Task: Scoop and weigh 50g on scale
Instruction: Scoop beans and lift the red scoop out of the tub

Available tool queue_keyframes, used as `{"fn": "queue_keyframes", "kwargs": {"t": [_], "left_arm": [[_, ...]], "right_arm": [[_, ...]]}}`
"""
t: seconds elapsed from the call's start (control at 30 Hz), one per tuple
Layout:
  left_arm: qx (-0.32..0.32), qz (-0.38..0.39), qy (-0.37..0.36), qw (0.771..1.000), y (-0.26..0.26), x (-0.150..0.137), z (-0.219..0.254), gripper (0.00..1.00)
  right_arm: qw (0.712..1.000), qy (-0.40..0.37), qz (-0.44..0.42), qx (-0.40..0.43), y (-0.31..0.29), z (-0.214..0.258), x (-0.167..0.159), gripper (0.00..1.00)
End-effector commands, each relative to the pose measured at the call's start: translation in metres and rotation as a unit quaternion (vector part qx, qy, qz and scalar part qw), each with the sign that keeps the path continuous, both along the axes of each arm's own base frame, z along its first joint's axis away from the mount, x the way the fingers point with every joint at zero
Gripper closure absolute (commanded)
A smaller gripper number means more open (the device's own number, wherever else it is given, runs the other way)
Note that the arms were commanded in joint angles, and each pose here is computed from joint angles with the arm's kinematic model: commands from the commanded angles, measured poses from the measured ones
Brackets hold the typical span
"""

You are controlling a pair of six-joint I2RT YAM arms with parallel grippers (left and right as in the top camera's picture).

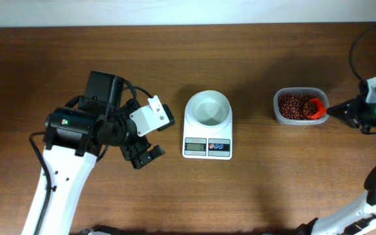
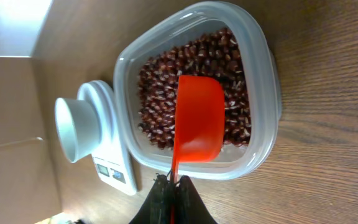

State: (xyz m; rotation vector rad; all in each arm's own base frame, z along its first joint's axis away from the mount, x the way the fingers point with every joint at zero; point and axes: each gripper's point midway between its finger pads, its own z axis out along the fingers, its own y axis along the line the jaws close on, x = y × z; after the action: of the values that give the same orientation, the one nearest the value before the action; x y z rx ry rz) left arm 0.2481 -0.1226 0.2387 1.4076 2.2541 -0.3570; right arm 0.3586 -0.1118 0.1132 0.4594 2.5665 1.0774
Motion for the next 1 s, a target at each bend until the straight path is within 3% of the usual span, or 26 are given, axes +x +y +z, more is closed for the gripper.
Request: {"fn": "queue_keyframes", "kwargs": {"t": [0.0, 0.67, 0.97], "left_arm": [[-0.002, -0.002, -0.006, 1.0, 0.001, -0.003, 0.002, 0.01], [-0.002, -0.002, -0.006, 1.0, 0.001, -0.003, 0.002, 0.01], [-0.002, -0.002, -0.006, 1.0, 0.001, -0.003, 0.002, 0.01]], "right_arm": [[0.999, -0.022, -0.003, 0.036, 0.001, 0.005, 0.0, 0.96], [0.987, -0.092, 0.007, 0.13, 0.023, 0.042, 0.004, 0.96], [0.976, -0.11, 0.035, 0.182, 0.061, 0.06, 0.014, 0.96]]}}
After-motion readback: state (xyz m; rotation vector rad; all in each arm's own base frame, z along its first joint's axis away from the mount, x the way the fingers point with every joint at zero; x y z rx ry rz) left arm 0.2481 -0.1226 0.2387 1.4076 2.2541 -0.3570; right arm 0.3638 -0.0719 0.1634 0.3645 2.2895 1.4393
